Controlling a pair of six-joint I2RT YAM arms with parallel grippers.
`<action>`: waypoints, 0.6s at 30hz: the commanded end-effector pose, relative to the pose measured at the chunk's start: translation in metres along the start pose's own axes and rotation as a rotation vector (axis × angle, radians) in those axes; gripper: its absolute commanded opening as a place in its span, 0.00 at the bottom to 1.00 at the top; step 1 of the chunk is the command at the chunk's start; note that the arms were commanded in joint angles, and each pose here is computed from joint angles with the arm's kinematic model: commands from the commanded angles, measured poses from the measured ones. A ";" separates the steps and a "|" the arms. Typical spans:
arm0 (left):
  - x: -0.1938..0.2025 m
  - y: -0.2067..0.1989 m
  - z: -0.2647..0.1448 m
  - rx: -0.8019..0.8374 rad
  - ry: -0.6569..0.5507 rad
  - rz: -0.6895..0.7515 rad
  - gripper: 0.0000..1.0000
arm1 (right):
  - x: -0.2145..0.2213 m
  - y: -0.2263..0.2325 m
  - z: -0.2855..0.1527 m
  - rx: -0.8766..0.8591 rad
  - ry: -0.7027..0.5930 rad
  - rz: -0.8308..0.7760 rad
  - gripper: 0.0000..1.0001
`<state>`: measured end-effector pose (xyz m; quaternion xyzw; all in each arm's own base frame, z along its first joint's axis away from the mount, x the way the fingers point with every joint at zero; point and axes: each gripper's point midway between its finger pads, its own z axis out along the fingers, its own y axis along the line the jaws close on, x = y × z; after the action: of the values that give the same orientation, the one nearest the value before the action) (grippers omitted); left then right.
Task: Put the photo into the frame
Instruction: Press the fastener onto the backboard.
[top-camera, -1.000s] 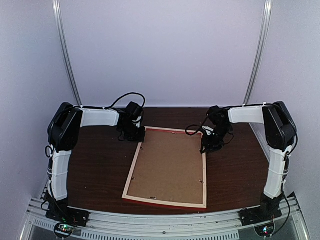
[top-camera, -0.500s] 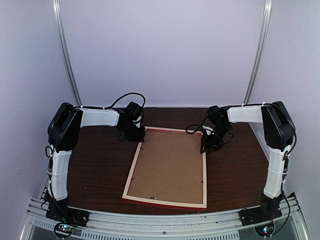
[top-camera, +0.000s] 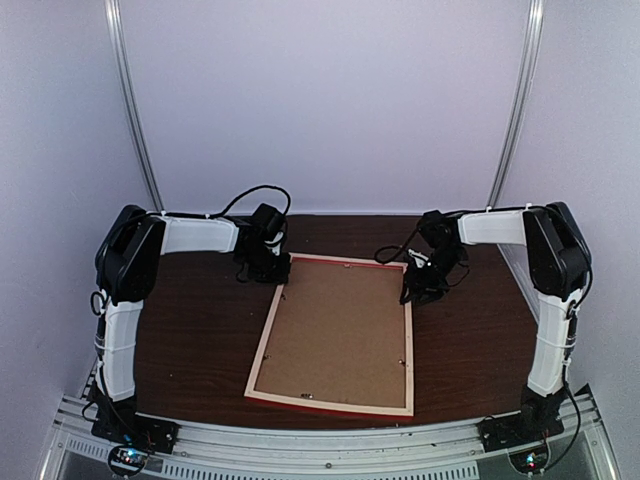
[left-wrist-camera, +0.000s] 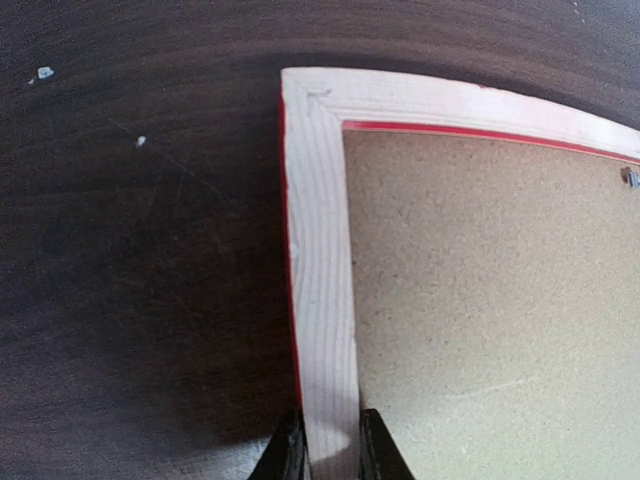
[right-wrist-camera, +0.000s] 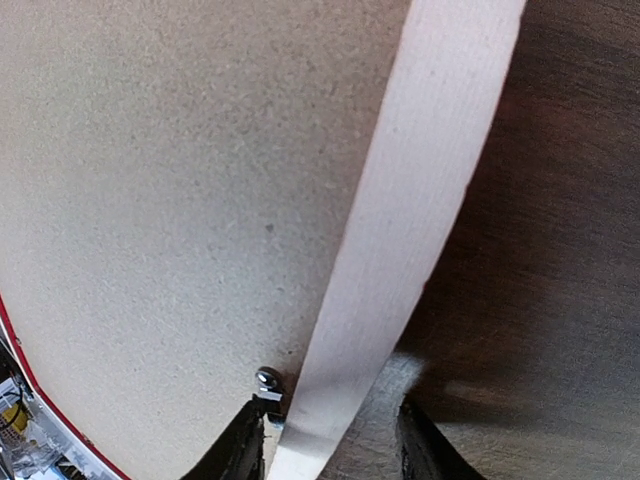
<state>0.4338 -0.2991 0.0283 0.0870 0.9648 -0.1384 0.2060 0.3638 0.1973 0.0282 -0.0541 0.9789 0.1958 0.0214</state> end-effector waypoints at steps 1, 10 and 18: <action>0.015 0.005 0.007 -0.018 0.044 0.035 0.17 | -0.001 -0.010 0.004 0.048 0.010 -0.005 0.43; 0.017 0.007 0.007 -0.020 0.047 0.034 0.17 | 0.000 -0.018 0.007 0.138 0.013 -0.040 0.41; 0.018 0.007 0.008 -0.021 0.048 0.033 0.17 | -0.002 -0.022 0.006 0.208 -0.001 -0.091 0.41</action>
<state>0.4338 -0.2991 0.0276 0.0872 0.9645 -0.1388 0.2068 0.3678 0.1924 0.0264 -0.0839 0.9858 0.1406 0.0372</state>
